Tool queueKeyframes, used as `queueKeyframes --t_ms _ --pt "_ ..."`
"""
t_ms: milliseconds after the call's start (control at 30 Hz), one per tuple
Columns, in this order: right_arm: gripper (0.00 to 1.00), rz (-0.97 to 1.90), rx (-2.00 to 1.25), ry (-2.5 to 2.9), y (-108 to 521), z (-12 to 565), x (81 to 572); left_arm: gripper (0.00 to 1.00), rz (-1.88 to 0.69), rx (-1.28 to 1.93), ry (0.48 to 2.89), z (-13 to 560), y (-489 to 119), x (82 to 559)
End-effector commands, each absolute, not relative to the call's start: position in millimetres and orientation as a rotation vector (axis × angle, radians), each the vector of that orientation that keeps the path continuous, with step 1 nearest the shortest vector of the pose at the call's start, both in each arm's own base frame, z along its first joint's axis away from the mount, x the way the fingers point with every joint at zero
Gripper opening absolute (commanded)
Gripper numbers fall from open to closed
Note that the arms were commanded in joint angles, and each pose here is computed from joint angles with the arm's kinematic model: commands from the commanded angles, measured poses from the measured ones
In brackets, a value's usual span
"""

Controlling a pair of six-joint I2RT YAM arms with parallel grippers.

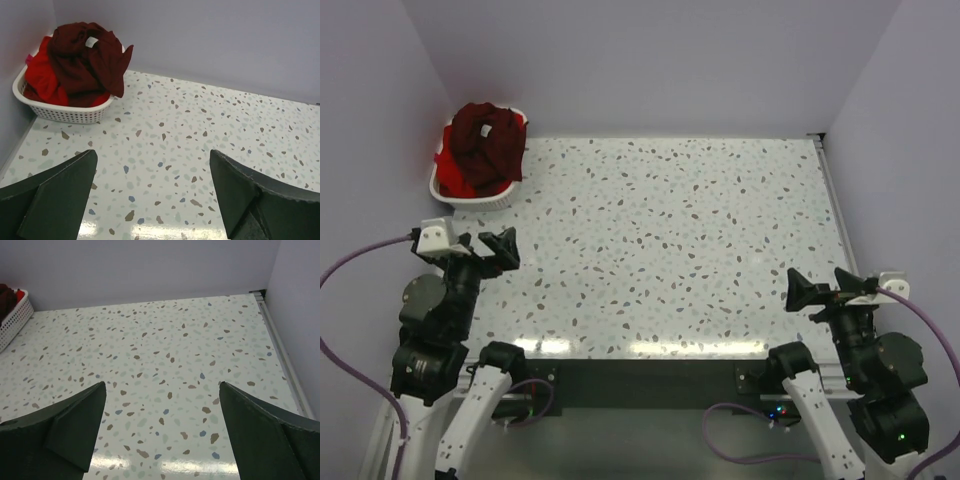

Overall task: Fold and stack the t-shirts
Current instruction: Grab the tshirt from the pile

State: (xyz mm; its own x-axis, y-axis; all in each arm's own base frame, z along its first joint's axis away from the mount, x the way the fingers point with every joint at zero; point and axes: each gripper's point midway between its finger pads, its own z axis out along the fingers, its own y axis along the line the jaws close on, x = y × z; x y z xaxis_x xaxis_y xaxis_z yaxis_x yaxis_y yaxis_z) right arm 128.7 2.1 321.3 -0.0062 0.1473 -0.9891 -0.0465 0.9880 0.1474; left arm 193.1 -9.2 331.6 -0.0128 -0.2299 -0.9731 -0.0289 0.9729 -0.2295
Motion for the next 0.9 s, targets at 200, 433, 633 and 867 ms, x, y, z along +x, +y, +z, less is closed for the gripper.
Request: queueKeyframes --t_ms 200,433,633,867 --pt "0.99 0.318 0.04 1.565 34 316 151 1.0 -0.083 -0.326 1.761 298 -21 302" --pt "0.99 0.409 -0.036 1.604 58 307 163 1.0 0.13 -0.386 1.84 292 4 399" --pt "0.99 0.463 -0.061 1.645 72 299 172 1.0 0.268 -0.481 1.84 288 48 481" --pt "0.99 0.515 -0.092 1.735 88 284 181 1.0 0.322 -0.559 1.873 243 74 562"
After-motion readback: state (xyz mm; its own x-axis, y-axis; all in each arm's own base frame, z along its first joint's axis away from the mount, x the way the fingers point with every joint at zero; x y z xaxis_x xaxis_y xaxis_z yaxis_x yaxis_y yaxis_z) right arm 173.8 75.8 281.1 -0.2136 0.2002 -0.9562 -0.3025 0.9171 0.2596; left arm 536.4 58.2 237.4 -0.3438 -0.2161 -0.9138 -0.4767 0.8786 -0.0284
